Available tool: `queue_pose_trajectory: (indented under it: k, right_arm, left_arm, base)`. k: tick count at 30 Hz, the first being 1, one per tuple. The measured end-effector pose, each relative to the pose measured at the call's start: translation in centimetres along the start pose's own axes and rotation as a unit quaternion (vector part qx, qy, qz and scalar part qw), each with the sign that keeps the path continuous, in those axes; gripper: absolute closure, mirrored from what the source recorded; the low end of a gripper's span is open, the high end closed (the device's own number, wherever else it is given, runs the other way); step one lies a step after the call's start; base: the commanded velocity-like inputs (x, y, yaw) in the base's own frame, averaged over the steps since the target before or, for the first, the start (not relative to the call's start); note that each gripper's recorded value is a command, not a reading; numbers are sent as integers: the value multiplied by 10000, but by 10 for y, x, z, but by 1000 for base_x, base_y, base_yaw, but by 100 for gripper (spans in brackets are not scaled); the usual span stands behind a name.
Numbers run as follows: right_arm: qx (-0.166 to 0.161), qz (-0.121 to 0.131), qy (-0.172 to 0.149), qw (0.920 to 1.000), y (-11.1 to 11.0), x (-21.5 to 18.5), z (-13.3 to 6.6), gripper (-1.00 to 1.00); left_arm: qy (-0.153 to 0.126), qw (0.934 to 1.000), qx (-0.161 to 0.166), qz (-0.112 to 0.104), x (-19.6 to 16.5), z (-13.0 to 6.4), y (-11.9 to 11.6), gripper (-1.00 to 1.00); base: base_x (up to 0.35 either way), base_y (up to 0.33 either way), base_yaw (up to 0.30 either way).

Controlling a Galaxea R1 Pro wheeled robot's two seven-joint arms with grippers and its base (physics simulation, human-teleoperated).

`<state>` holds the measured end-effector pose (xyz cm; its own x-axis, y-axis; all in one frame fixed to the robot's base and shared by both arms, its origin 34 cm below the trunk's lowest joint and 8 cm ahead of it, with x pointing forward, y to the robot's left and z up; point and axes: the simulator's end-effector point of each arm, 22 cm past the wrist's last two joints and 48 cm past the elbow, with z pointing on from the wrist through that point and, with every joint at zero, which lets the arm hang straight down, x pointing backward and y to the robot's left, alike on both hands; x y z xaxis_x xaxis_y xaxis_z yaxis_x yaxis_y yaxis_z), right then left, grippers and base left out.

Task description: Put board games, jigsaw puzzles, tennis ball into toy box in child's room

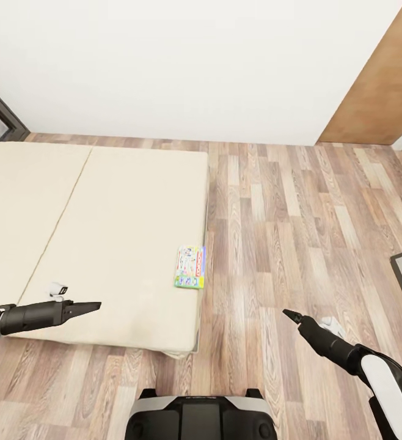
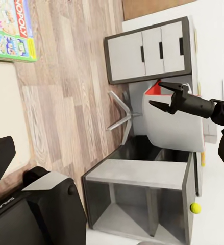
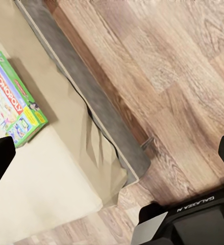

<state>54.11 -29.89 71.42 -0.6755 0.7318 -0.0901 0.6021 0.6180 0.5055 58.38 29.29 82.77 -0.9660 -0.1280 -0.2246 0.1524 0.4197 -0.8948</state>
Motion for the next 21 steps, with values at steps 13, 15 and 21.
queue_pose_trajectory:
  k: [13, 15, 21]
  right_arm:
    - [27, 58, 21, 10000, -3, 2, -2, -100]
    - [21, 57, 14, 10000, -3, 1, -2, -100]
    - [33, 90, 12, 10000, -4, 1, -3, -100]
  left_arm:
    - [-48, 9999, 13, 99, -6, -3, -9, -100]
    - [-54, 9999, 17, 114, -7, -4, -10, -100]
    - [-74, 9998, 29, 161, -9, -5, -14, -100]
  base:
    - [0, 0, 0]
    - [0, 0, 0]
    - [0, 0, 0]
